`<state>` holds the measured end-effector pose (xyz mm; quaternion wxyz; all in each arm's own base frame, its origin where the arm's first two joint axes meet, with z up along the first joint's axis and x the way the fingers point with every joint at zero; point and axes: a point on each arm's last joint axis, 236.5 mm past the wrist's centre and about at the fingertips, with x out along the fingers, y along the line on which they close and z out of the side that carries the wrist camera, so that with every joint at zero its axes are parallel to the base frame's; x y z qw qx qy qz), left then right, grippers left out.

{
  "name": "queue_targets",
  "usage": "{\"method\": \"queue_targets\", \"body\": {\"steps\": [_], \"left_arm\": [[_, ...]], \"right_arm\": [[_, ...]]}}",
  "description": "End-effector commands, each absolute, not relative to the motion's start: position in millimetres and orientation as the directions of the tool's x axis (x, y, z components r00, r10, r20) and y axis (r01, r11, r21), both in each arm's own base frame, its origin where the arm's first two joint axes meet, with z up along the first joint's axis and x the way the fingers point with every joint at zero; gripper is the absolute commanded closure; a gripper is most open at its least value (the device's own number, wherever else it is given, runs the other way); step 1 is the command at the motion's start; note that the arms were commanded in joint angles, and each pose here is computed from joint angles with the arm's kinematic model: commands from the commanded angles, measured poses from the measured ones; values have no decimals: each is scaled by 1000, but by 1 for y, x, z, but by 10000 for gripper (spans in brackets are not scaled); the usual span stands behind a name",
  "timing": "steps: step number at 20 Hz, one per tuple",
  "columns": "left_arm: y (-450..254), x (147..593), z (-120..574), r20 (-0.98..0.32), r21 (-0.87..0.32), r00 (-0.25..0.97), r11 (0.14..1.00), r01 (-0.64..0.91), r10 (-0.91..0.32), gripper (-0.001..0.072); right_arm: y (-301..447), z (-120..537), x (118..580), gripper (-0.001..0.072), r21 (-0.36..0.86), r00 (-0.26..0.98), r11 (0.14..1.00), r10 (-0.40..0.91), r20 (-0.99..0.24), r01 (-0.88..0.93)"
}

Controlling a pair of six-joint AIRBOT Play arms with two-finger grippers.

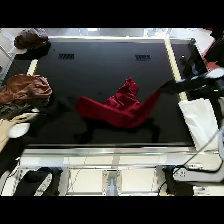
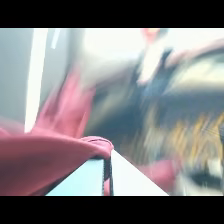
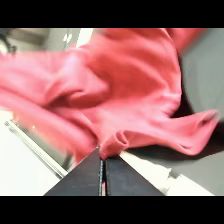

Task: Fold the shirts.

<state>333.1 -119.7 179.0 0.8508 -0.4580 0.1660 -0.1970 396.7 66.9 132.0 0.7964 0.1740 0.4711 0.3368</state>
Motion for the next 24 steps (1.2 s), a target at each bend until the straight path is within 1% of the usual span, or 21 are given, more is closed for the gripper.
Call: {"method": "queue_targets", "body": {"steps": [1,3,4,5,7,8,9,10,11,12,14,15,16,17,18,19,20,21,22,23,24], "left_arm": [[-46,276,322,250,-691,935,630,354,-251,697],[-35,226,390,410,-573,896,717,398,-170,697],[-39,204,416,457,-516,875,752,409,-162,697],[-47,192,434,469,-470,866,781,411,-173,697],[-68,180,457,427,-370,876,840,396,-225,697],[-73,182,462,391,-338,888,860,382,-241,697],[-77,187,461,343,-334,901,863,380,-264,697],[-84,197,454,277,-353,909,847,398,-311,697],[-89,208,440,205,-368,910,833,412,-360,697],[-91,223,418,117,-399,907,817,416,-404,697],[-85,253,372,-51,-476,883,789,389,-466,696],[-80,267,344,-133,-531,859,767,360,-495,696],[-77,281,315,-204,-582,826,744,329,-525,696],[-77,294,286,-259,-636,784,711,301,-564,696],[-79,308,251,-322,-680,737,687,256,-594,696],[-82,320,209,-400,-703,684,683,199,-610,695],[-85,330,170,-472,-704,638,696,143,-609,694],[-87,344,131,-536,-693,600,716,90,-594,692],[-87,361,102,-571,-680,592,732,47,-568,681],[-83,386,81,-580,-660,618,751,25,-531,576],[-75,412,73,-553,-659,674,752,4,-489,435]], "right_arm": [[76,264,325,701,357,517,781,613,-597,-513],[85,331,273,702,154,678,837,520,-519,-524],[91,370,245,702,47,768,861,476,-428,-507],[96,412,218,702,-66,850,880,433,-301,-471],[96,488,168,703,-239,945,916,326,-28,-323],[89,517,149,704,-293,962,928,263,79,-229],[80,540,137,704,-323,964,935,208,163,-147],[73,554,137,704,-327,961,939,178,211,-103],[68,561,150,704,-305,957,947,176,230,-100],[62,559,173,704,-262,961,956,186,206,-129],[55,535,246,703,-142,961,959,261,93,-247],[60,518,287,703,-47,937,938,346,39,-345],[68,501,324,702,74,892,890,451,7,-451],[79,481,363,702,209,830,813,557,-7,-544],[89,457,399,701,308,780,747,626,-25,-590],[104,420,439,701,389,733,695,676,-66,-605],[120,381,476,701,441,704,670,701,-111,-597],[142,338,513,701,496,682,651,716,-150,-574],[166,294,550,700,525,684,655,708,-177,-543],[187,254,584,700,544,708,672,681,-188,-502],[203,226,609,678,568,739,683,649,-182,-460]]}}
